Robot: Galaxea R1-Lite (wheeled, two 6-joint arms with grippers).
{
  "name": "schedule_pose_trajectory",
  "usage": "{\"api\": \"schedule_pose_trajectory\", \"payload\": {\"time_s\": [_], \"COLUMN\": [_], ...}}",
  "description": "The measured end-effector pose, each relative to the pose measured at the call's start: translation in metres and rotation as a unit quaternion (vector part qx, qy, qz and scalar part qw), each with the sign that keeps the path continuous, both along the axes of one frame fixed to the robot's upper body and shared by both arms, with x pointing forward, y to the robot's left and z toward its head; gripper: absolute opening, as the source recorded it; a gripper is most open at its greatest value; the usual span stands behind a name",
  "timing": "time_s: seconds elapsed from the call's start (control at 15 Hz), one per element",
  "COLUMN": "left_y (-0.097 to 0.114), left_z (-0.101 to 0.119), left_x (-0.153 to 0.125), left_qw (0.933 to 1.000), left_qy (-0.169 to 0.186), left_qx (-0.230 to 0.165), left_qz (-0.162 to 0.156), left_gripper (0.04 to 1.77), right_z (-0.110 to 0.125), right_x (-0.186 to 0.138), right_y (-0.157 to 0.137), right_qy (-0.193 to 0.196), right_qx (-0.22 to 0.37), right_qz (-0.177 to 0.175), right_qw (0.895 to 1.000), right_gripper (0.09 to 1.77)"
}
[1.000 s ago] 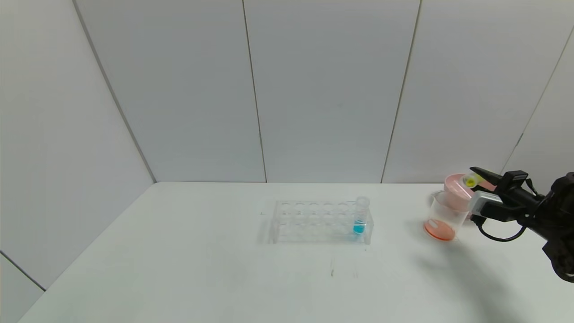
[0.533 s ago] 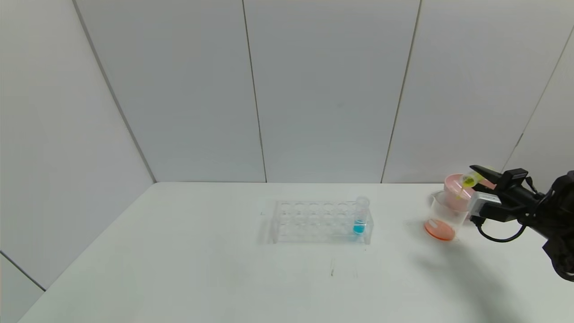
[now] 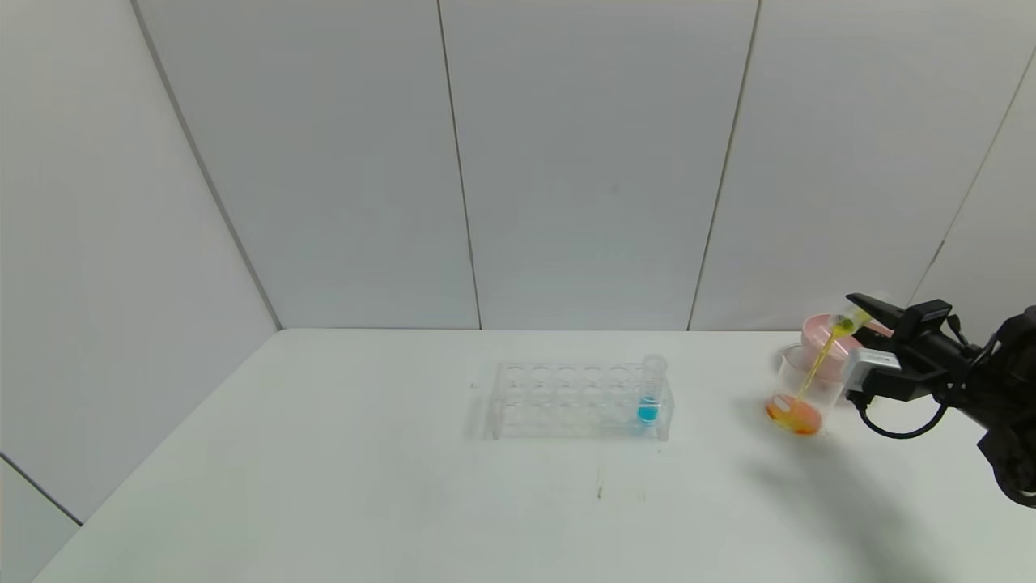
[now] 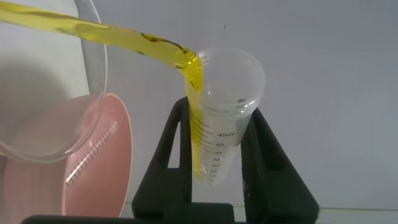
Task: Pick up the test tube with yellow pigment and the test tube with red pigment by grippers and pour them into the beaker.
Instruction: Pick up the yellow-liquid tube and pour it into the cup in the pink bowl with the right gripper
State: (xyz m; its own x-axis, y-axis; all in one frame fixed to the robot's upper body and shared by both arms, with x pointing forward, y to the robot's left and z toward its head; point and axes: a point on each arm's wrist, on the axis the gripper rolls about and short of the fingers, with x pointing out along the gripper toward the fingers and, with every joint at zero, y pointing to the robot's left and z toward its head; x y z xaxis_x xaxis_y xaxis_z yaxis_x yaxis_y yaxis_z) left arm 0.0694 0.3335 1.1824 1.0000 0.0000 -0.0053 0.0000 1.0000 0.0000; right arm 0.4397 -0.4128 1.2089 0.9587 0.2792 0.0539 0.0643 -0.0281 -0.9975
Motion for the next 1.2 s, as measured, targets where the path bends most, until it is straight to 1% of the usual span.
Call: {"api": "schedule_pose_trajectory", "payload": {"time_s": [0.27, 0.47, 0.67, 1.2], "left_y": [0.0, 0.0, 0.0, 0.0], "left_z": [0.0, 0.0, 0.0, 0.0], "left_x": [0.0, 0.0, 0.0, 0.0], "left_qw": [1.0, 1.0, 1.0, 1.0], "left_qy": [0.0, 0.0, 0.0, 0.0], "left_qx": [0.0, 0.0, 0.0, 0.0], "left_qz": [0.0, 0.0, 0.0, 0.0], "left_gripper": [1.76, 1.76, 1.76, 1.76], "right_z": [-0.0002, -0.0016, -0.0009, 0.0017], "right_x": [0.0, 0.0004, 0.0006, -0.0008], "right_y": [-0.0018, -0.003, -0.0047, -0.0034], "right_qy": [0.001, 0.009, 0.008, 0.001], "right_qx": [0.001, 0.002, 0.0, -0.009], "right_qz": [-0.003, -0.006, -0.013, -0.012], "right_qw": [1.0, 1.0, 1.0, 1.0], "right_gripper": [0.51, 0.51, 0.51, 0.51]}}
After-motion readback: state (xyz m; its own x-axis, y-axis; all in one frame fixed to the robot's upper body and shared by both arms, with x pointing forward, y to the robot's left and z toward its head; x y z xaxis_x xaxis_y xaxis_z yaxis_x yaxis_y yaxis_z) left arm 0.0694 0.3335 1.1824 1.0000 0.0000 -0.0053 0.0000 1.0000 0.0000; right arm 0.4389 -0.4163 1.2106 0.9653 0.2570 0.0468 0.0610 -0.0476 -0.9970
